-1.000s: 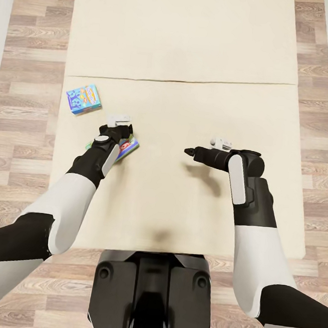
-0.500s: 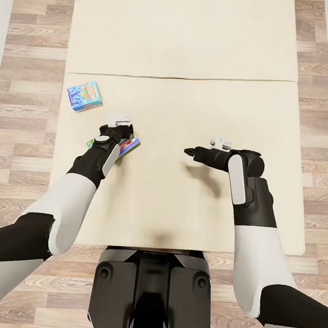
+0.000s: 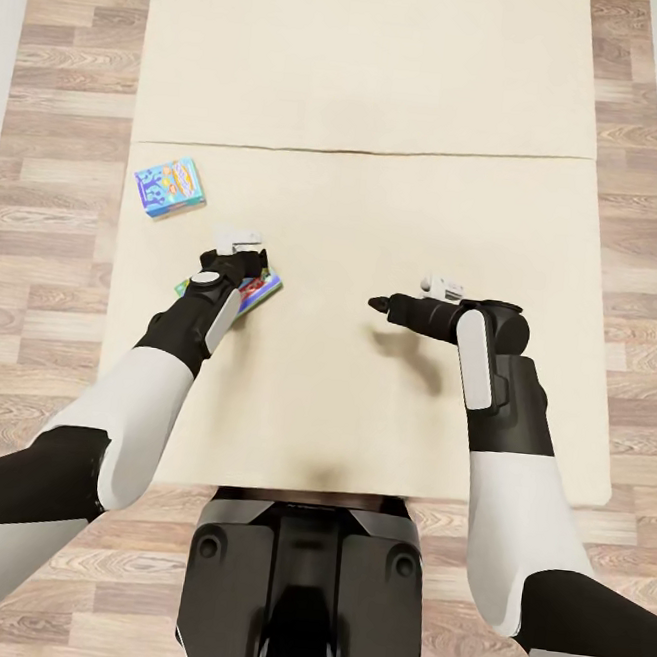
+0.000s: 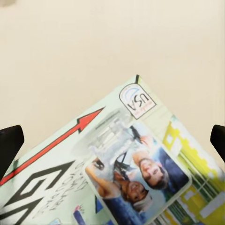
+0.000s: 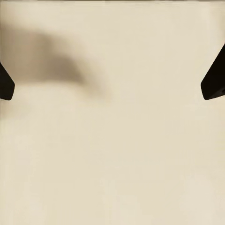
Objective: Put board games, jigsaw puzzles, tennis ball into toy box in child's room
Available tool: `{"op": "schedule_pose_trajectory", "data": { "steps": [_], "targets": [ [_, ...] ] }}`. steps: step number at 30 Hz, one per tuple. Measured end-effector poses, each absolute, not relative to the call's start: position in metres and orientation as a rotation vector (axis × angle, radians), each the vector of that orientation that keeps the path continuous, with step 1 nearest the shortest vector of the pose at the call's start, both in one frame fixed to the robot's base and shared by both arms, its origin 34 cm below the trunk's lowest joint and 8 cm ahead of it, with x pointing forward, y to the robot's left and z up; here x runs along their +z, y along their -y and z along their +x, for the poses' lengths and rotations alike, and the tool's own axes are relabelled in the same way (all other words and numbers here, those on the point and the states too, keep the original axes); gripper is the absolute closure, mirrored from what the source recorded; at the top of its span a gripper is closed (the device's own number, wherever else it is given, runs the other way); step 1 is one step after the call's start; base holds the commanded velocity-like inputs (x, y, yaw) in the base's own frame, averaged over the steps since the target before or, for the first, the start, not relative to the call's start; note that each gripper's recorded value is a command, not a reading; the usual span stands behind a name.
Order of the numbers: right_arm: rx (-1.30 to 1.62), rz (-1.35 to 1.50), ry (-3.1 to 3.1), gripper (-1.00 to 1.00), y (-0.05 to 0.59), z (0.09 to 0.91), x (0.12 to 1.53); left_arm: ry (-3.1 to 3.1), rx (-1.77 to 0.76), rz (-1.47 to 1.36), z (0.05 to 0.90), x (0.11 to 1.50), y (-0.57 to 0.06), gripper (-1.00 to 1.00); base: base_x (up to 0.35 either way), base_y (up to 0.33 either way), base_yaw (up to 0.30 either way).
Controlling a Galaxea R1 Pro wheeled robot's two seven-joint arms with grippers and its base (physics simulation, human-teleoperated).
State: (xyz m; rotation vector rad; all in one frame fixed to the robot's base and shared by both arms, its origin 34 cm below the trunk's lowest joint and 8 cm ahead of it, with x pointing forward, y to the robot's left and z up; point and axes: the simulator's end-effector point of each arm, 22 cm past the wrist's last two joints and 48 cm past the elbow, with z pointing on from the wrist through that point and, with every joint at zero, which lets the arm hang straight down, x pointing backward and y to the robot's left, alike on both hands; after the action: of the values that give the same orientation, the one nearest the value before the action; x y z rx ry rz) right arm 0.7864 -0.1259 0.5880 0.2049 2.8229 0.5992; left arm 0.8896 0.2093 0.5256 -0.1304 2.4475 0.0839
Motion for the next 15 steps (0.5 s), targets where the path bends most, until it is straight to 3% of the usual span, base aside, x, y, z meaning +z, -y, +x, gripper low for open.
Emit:
{"op": "schedule_pose_trajectory", "data": {
  "steps": [15],
  "targets": [
    [0.597, 0.205, -2.824, -1.0, 0.1264, 0.7865, 0.5876, -2.449, 0.084, -0.13, 0.8895, 0.5252, -0.2093, -1.0, -0.144, 0.0, 0.0]
  ]
}}
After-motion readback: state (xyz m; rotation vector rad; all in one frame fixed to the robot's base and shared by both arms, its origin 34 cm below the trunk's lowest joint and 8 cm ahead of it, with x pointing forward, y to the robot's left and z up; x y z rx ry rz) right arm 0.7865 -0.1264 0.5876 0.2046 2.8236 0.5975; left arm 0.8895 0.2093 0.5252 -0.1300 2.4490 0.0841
